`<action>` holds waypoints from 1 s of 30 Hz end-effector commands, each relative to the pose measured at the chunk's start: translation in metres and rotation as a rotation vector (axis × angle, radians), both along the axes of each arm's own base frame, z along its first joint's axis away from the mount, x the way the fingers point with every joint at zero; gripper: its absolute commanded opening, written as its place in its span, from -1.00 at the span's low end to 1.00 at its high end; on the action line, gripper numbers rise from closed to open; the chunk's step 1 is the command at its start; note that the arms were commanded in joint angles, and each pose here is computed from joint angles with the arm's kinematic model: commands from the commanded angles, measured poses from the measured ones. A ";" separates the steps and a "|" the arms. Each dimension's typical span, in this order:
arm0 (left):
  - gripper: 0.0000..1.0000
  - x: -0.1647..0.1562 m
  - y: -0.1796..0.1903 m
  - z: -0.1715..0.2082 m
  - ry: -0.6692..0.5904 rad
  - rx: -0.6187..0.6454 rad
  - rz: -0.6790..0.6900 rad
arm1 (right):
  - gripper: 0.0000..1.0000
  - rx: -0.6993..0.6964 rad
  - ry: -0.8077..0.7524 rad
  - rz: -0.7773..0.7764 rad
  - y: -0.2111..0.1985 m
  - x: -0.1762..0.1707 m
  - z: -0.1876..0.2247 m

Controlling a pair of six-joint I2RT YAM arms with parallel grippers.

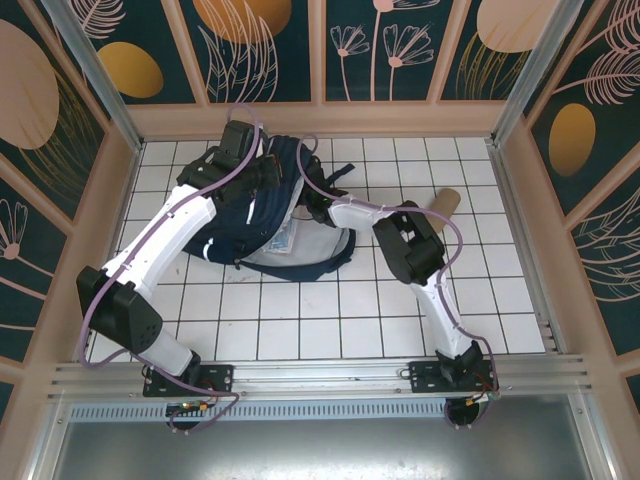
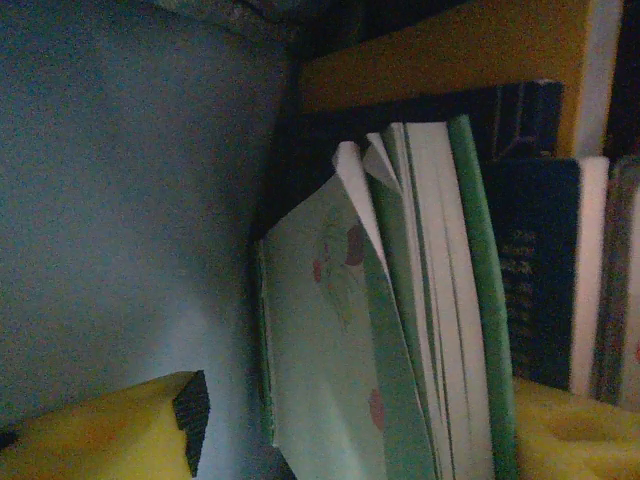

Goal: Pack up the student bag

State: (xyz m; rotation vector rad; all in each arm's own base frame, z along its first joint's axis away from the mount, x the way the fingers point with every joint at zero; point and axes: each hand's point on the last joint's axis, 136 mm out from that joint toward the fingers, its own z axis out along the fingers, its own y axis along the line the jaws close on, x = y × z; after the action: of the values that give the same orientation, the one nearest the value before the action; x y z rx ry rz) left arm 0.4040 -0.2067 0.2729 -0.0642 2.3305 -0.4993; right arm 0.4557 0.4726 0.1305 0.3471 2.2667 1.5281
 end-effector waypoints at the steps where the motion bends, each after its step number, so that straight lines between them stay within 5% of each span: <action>1: -0.94 0.002 -0.004 0.062 -0.153 -0.117 -0.012 | 0.40 -0.033 -0.067 0.067 -0.006 -0.017 0.035; 17: -0.94 0.008 0.000 0.045 -0.136 -0.122 -0.010 | 0.59 -0.263 -0.101 -0.014 -0.110 -0.053 0.046; 24: -0.91 0.005 -0.008 0.035 -0.119 -0.157 -0.042 | 0.81 -0.573 -0.052 -0.184 -0.221 -0.057 0.020; 30: -0.85 0.001 -0.015 0.029 -0.104 -0.190 -0.079 | 0.98 -0.702 0.050 -0.390 -0.337 -0.062 -0.002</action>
State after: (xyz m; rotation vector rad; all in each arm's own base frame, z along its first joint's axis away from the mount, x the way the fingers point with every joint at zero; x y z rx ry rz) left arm 0.4020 -0.2163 0.2551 -0.0400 2.3428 -0.6249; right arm 0.4081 0.1849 0.1447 0.5118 2.3732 0.6910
